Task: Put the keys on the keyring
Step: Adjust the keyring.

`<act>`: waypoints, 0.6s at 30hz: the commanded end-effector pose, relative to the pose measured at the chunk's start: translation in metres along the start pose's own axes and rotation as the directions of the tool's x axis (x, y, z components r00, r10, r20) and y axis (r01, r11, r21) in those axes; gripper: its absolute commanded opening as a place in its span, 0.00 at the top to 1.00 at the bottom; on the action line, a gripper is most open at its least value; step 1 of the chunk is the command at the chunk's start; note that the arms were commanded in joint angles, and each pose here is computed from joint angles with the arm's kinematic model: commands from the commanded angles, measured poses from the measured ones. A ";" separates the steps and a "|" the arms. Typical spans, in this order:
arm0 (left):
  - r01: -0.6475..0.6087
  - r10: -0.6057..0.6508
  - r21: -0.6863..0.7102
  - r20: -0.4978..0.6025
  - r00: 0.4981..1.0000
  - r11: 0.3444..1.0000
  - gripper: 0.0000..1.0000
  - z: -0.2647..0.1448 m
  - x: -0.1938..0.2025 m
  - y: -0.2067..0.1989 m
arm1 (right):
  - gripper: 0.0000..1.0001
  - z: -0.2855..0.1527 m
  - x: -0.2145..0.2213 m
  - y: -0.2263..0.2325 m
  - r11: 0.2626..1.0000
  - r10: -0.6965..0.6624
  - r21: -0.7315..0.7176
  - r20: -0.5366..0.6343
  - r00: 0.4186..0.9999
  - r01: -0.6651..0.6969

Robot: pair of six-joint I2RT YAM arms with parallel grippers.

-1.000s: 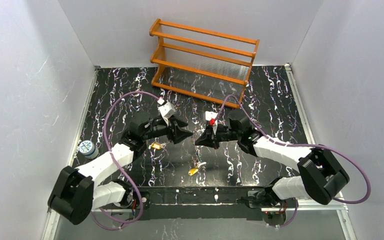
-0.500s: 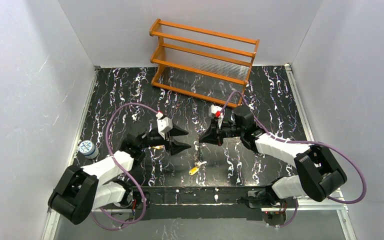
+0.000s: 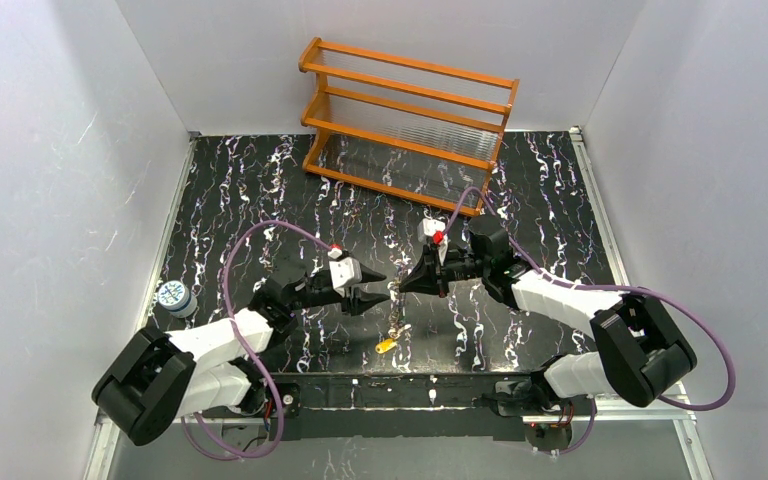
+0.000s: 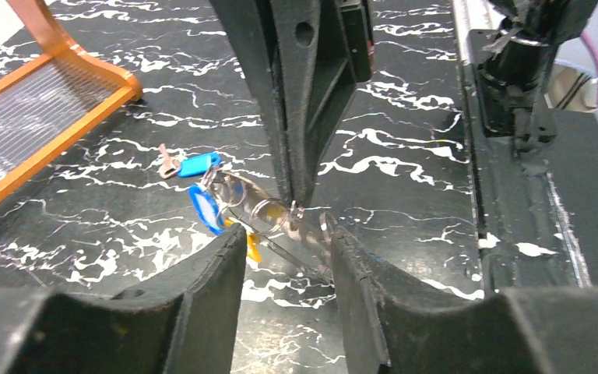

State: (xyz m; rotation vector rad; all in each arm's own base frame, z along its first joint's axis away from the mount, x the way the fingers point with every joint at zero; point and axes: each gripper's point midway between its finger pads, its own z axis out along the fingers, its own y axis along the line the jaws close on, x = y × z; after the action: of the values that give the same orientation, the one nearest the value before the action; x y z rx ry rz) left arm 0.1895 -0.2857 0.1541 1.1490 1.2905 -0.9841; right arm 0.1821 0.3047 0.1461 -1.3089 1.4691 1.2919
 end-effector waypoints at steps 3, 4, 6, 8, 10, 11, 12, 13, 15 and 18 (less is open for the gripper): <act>-0.039 0.039 0.003 -0.005 0.999 0.999 0.64 0.003 0.004 0.002 | 0.99 0.000 -0.016 0.003 0.996 -0.079 -0.041 0.043 0.996 0.081; -0.036 0.037 0.009 -0.007 0.999 0.999 0.65 0.004 0.005 0.002 | 0.99 0.000 -0.017 0.003 0.996 -0.078 -0.043 0.043 0.996 0.080; -0.031 0.031 0.021 -0.012 0.999 0.999 0.67 0.006 0.007 0.001 | 0.99 0.001 -0.018 0.002 0.996 -0.080 -0.046 0.044 0.996 0.082; -0.029 0.029 0.033 -0.014 0.999 0.999 0.67 0.008 0.007 0.000 | 0.99 0.002 -0.018 0.002 0.995 -0.079 -0.053 0.046 0.996 0.082; -0.029 0.030 0.042 -0.018 0.999 0.999 0.67 0.011 0.008 -0.001 | 0.99 0.002 -0.019 0.003 0.995 -0.076 -0.059 0.047 0.996 0.079; -0.028 0.029 0.048 -0.019 0.999 0.998 0.67 0.012 0.009 -0.001 | 0.99 0.003 -0.020 0.003 0.995 -0.077 -0.061 0.049 0.996 0.080; -0.029 0.030 0.051 -0.021 0.999 0.998 0.67 0.013 0.009 -0.001 | 0.99 0.002 -0.019 0.003 0.995 -0.077 -0.063 0.048 0.996 0.080; -0.029 0.030 0.052 -0.023 0.999 0.998 0.67 0.015 0.009 -0.001 | 0.99 0.003 -0.019 0.003 0.995 -0.075 -0.065 0.048 0.996 0.079; -0.029 0.031 0.051 -0.029 0.999 0.998 0.67 0.017 0.011 0.000 | 0.99 0.003 -0.019 0.002 0.995 -0.075 -0.065 0.048 0.996 0.078; -0.030 0.032 0.068 -0.029 0.999 0.997 0.69 0.021 0.011 -0.003 | 0.99 0.004 -0.019 0.002 0.995 -0.073 -0.067 0.048 0.996 0.076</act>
State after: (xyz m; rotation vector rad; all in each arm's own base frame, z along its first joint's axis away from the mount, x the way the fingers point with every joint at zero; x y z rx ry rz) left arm 0.1898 -0.2955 0.1246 1.2106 1.3507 -0.9957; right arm 0.1754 0.3053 0.1434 -1.3411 1.4482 1.3358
